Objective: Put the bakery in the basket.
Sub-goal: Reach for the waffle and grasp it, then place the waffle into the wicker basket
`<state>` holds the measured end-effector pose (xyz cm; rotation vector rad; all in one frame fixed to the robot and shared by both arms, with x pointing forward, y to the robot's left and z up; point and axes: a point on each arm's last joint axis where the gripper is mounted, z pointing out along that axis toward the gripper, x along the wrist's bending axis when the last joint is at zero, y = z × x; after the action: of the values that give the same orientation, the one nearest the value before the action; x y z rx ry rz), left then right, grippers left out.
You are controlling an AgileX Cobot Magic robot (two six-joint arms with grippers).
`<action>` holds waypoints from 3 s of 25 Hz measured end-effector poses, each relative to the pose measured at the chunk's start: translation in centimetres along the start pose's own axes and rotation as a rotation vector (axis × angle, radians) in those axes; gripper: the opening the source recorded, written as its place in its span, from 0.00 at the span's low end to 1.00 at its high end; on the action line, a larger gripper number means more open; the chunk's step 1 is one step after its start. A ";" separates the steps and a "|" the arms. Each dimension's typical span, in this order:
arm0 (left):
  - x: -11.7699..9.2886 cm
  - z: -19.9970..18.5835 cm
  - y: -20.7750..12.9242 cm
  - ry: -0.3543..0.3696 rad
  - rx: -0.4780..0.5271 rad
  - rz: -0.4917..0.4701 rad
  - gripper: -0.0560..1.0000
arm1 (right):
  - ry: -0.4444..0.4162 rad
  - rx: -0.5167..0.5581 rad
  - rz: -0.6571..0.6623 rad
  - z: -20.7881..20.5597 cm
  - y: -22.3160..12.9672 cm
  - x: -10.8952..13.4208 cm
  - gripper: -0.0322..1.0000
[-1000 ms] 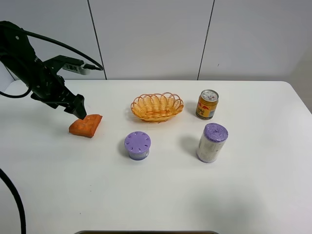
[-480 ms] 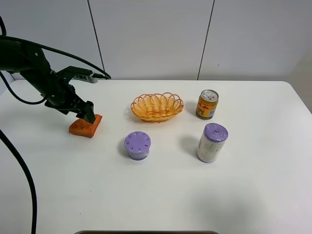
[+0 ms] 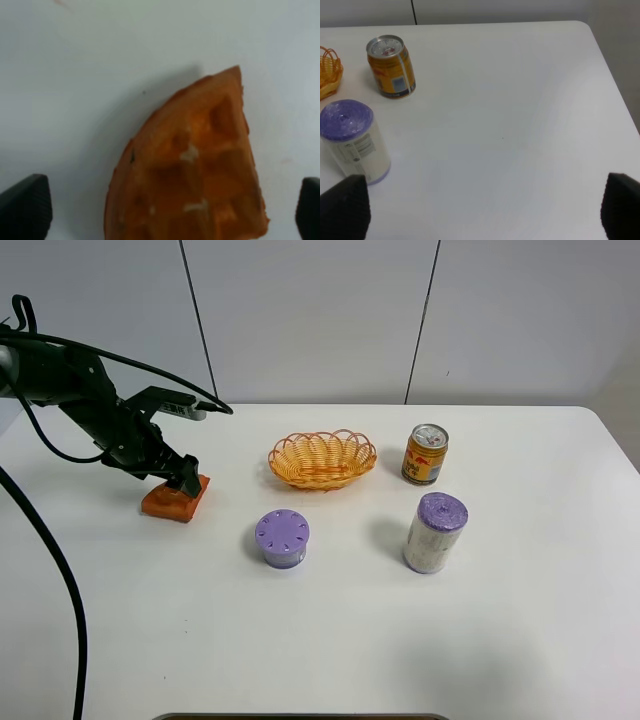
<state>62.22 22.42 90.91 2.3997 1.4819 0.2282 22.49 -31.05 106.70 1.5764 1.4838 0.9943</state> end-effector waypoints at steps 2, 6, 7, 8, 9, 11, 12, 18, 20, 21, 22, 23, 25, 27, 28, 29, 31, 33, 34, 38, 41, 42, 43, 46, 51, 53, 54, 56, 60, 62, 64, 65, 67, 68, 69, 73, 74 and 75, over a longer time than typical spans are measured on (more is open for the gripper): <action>0.1 0.2 0.0 0.003 -0.003 -0.001 0.99 | 0.000 0.000 0.000 0.0 0.0 0.0 0.91; 0.1 1.0 -0.2 0.000 0.012 -0.003 0.99 | 0.000 0.000 0.000 0.0 0.0 0.0 0.91; 0.1 1.3 -0.3 -0.002 0.020 -0.004 0.99 | 0.000 0.000 0.000 0.0 0.0 0.0 0.91; 0.1 1.7 -0.5 -0.005 0.030 -0.006 0.99 | 0.000 0.000 0.000 0.0 0.0 0.0 0.91; 0.1 2.1 -0.6 -0.008 0.039 -0.007 0.99 | 0.000 0.000 0.000 0.0 0.0 0.0 0.91; 0.1 2.6 -0.8 -0.012 0.054 -0.009 0.99 | 0.000 0.000 0.000 0.0 0.0 0.0 0.91; 0.1 2.9 -0.9 -0.014 0.060 -0.010 0.99 | 0.000 0.000 0.000 0.0 0.0 0.0 0.91; -0.1 3.7 -1.1 -0.017 0.074 -0.003 0.99 | 0.000 0.000 0.000 0.0 0.0 0.0 0.91; -0.3 3.9 -1.1 -0.018 0.075 0.003 0.99 | 0.000 0.000 0.000 0.0 0.0 0.0 0.91; -0.4 4.1 -1.0 -0.017 0.074 0.008 0.99 | 0.000 0.000 0.000 0.0 0.0 0.0 0.91; -0.6 4.2 -1.0 -0.018 0.075 0.015 0.99 | 0.000 0.000 0.000 0.0 0.0 0.0 0.91; -0.7 4.3 -0.9 -0.016 0.074 0.024 0.99 | 0.000 0.000 0.000 0.0 0.0 0.0 0.91; -0.9 4.5 -0.8 -0.014 0.072 0.034 0.95 | 0.000 0.000 0.000 0.0 0.0 0.0 0.91; -1.0 4.6 -0.7 -0.010 0.068 0.042 0.84 | 0.000 0.000 0.000 0.0 0.0 0.0 0.91; -0.9 4.6 -0.7 -0.008 0.066 0.043 0.78 | 0.000 0.000 0.000 0.0 0.0 0.0 0.91; -1.0 4.6 -0.7 -0.008 0.065 0.044 0.72 | 0.000 0.000 0.000 0.0 0.0 0.0 0.91; -1.0 4.6 -0.6 -0.008 0.065 0.046 0.67 | 0.000 0.000 0.000 0.0 0.0 0.0 0.91; -1.0 4.6 -0.6 -0.008 0.065 0.046 0.67 | 0.000 0.000 0.000 0.0 0.0 0.0 0.91; -1.0 4.6 -0.6 -0.009 0.066 0.047 0.67 | 0.000 0.000 0.000 0.0 0.0 0.0 0.91; -1.1 4.6 -0.7 -0.015 0.077 0.048 0.67 | 0.000 0.000 0.000 0.0 0.0 0.0 0.91; -1.2 4.6 -0.8 -0.027 0.096 0.045 0.67 | 0.000 0.000 0.000 0.0 0.0 0.0 0.91; -1.3 4.6 -0.9 -0.032 0.104 0.044 0.67 | 0.000 0.000 0.000 0.0 0.0 0.0 0.91; -1.4 4.6 -0.9 -0.036 0.112 0.044 0.67 | 0.000 0.000 0.000 0.0 0.0 0.0 0.91; -1.6 4.3 -1.0 -0.046 0.132 0.025 0.67 | 0.000 0.000 0.000 0.0 0.0 0.0 0.91; -1.8 3.6 -1.4 -0.062 0.166 0.001 0.67 | 0.000 0.000 0.000 0.0 0.0 0.0 0.91; -1.9 3.0 -1.4 -0.066 0.175 0.004 0.67 | 0.000 0.000 0.000 0.0 0.0 0.0 0.91; -1.9 2.6 -1.2 -0.067 0.170 0.003 0.67 | 0.000 0.000 0.000 0.0 0.0 0.0 0.91; -2.0 1.5 -0.8 -0.070 0.165 0.000 0.67 | 0.000 0.000 0.000 0.0 0.0 0.0 0.91; -1.9 -0.3 0.8 -0.077 0.153 -0.010 0.67 | 0.000 0.000 0.000 0.0 0.0 0.0 0.91; -2.0 -1.1 1.9 -0.081 0.147 -0.020 0.67 | 0.000 0.000 0.000 0.0 0.0 0.0 0.91; -2.3 -1.8 2.8 -0.083 0.140 -0.034 0.67 | 0.000 0.000 0.000 0.0 0.0 0.0 0.91; -2.5 -2.2 3.4 -0.082 0.126 -0.034 0.67 | 0.000 0.000 0.000 0.0 0.0 0.0 0.91; -3.2 -2.9 4.5 -0.082 0.100 -0.032 0.67 | 0.000 0.000 0.000 0.0 0.0 0.0 0.91; -3.7 -3.2 5.1 -0.083 0.083 -0.026 0.67 | 0.000 0.000 0.000 0.0 0.0 0.0 0.91; -4.2 -3.5 5.6 -0.084 0.068 -0.019 0.67 | 0.000 0.000 0.000 0.0 0.0 0.0 0.91; -6.1 -4.6 7.4 -0.084 0.011 0.005 0.67 | 0.000 0.000 0.000 0.0 0.0 0.0 0.91; -6.6 -4.9 7.8 -0.080 -0.002 0.013 0.67 | 0.000 0.000 0.000 0.0 0.0 0.0 0.91; -7.1 -5.1 8.2 -0.079 -0.016 0.020 0.67 | 0.000 0.000 0.000 0.0 0.0 0.0 0.91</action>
<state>64.38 13.60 98.73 2.3831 1.4167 0.1483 22.49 -31.05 106.70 1.5764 1.4838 0.9943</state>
